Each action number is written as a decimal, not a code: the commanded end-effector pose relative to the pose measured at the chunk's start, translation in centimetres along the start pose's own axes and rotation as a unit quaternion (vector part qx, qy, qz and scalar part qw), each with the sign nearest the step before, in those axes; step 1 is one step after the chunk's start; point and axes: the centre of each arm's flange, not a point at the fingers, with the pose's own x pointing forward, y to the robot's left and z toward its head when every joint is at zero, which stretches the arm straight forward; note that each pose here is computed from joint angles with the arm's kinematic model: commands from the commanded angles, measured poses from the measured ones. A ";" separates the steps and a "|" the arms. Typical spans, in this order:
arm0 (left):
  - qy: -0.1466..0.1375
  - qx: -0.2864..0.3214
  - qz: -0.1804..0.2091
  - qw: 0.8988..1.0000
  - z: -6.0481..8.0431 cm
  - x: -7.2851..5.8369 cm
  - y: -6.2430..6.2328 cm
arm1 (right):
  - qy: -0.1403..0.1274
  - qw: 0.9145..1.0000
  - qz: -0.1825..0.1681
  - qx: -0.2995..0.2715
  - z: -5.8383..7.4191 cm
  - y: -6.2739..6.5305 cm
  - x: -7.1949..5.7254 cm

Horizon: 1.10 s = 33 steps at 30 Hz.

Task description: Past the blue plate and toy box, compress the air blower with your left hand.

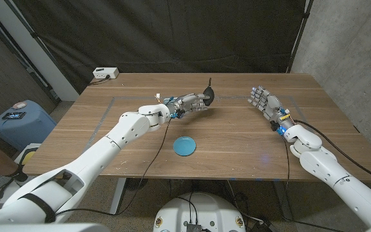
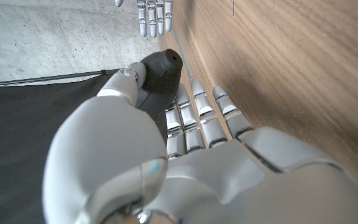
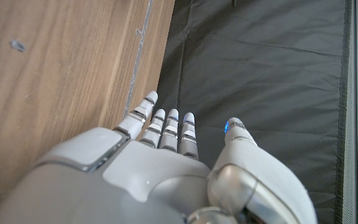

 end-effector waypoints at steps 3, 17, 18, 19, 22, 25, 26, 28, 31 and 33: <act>-0.001 -0.006 0.019 1.000 -0.1 -0.2 -0.2 | 0.000 1.000 -0.001 0.001 0.0 -0.1 -0.5; -0.006 -0.018 0.035 0.999 -0.4 -0.2 -0.1 | 0.002 1.000 -0.004 0.001 -0.1 0.0 -0.9; -0.005 -0.020 0.036 0.999 -0.4 -0.3 -0.1 | 0.003 1.000 -0.004 0.002 -0.1 0.0 -0.9; -0.005 -0.021 0.037 0.999 -0.5 -0.3 0.0 | 0.004 1.000 -0.004 0.001 -0.1 0.0 -0.8; -0.004 -0.024 0.041 0.999 -0.6 -0.3 0.1 | 0.006 1.000 -0.004 0.002 -0.2 0.1 -0.8; -0.004 -0.026 0.045 0.999 -0.6 -0.3 0.3 | 0.007 1.000 -0.004 0.002 -0.3 0.1 -0.7; -0.004 -0.027 0.045 0.999 -0.6 -0.3 0.3 | 0.007 1.000 -0.004 0.003 -0.3 0.2 -0.7; -0.003 -0.027 0.046 0.999 -0.6 -0.3 0.4 | 0.008 1.000 -0.003 0.004 -0.4 0.2 -0.6; -0.002 -0.029 0.046 0.999 -0.6 -0.3 0.6 | 0.008 1.000 -0.003 0.005 -0.4 0.3 -0.5; -0.002 -0.029 0.045 0.999 -0.6 -0.2 0.6 | 0.008 1.000 -0.003 0.005 -0.5 0.4 -0.4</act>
